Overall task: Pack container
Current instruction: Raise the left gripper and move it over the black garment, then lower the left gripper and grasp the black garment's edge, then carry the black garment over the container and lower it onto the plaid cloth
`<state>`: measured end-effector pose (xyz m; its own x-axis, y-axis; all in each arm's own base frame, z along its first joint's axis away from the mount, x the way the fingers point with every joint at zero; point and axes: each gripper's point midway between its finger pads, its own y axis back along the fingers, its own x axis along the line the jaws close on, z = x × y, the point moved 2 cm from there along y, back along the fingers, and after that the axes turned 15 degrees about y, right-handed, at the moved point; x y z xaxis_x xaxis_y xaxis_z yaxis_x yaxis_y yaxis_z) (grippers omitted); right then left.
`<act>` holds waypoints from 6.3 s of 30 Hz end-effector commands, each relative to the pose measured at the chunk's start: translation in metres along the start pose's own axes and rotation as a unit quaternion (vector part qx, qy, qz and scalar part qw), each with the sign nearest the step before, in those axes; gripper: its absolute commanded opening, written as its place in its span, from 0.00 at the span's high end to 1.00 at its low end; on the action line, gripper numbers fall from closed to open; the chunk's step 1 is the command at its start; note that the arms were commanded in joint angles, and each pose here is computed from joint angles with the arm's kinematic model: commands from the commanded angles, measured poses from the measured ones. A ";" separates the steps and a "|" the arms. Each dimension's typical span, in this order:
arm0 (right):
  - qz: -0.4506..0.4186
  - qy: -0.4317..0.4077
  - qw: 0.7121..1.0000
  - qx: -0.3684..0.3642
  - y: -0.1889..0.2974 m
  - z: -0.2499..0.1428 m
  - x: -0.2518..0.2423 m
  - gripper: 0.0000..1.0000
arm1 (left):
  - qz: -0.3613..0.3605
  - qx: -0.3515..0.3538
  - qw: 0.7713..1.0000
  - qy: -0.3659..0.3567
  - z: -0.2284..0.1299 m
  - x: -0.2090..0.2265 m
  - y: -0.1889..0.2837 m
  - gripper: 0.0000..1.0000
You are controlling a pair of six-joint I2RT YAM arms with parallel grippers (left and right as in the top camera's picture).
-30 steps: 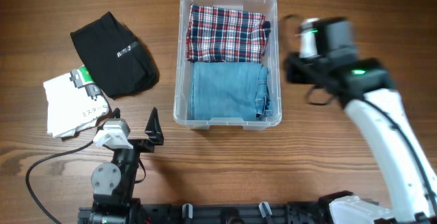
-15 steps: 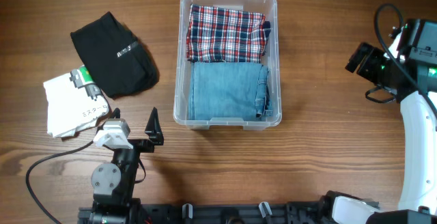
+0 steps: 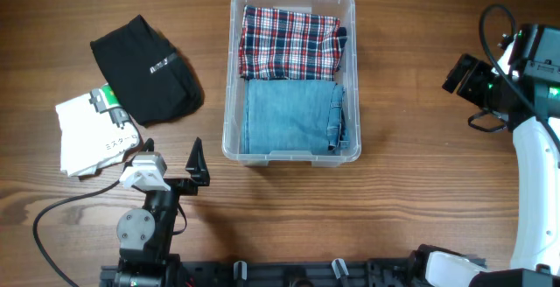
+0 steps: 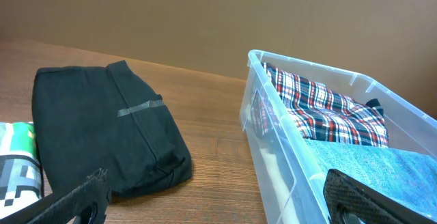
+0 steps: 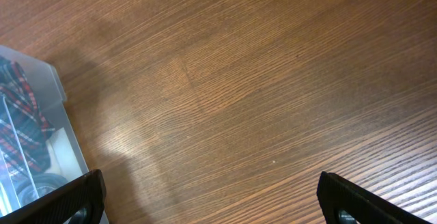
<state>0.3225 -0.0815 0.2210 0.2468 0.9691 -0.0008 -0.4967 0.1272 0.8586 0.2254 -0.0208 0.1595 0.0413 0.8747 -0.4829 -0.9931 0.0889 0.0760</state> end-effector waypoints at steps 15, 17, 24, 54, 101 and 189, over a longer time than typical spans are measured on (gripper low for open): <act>-0.005 0.000 1.000 -0.007 0.003 0.004 -0.002 0.00 | 0.083 0.045 0.995 0.004 0.085 -0.029 0.008 0.00; -0.005 0.001 1.000 -0.007 0.003 0.004 -0.002 0.00 | 0.106 0.087 0.991 0.002 0.093 -0.034 -0.007 0.00; -0.005 0.001 1.000 -0.007 0.003 0.004 -0.002 0.00 | 0.227 0.300 0.926 -0.008 0.102 -0.034 -0.082 0.00; -0.005 0.000 1.000 -0.007 0.003 0.004 -0.002 0.00 | 0.353 0.355 0.865 0.011 0.041 0.028 -0.260 0.00; -0.005 0.000 1.000 -0.007 0.003 0.004 -0.002 0.00 | 0.296 0.540 0.782 -0.096 -0.083 0.114 -0.265 0.14; -0.006 -0.002 1.000 -0.005 0.001 0.004 -0.003 0.00 | 0.060 0.388 0.889 -0.235 -0.101 -0.236 -0.247 0.05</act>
<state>0.3228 -0.0816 0.2208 0.2468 0.9691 -0.0001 -0.4968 0.1267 0.8586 0.4474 -0.2837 0.1666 0.1312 0.9895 0.0608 -0.6485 0.0393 0.7602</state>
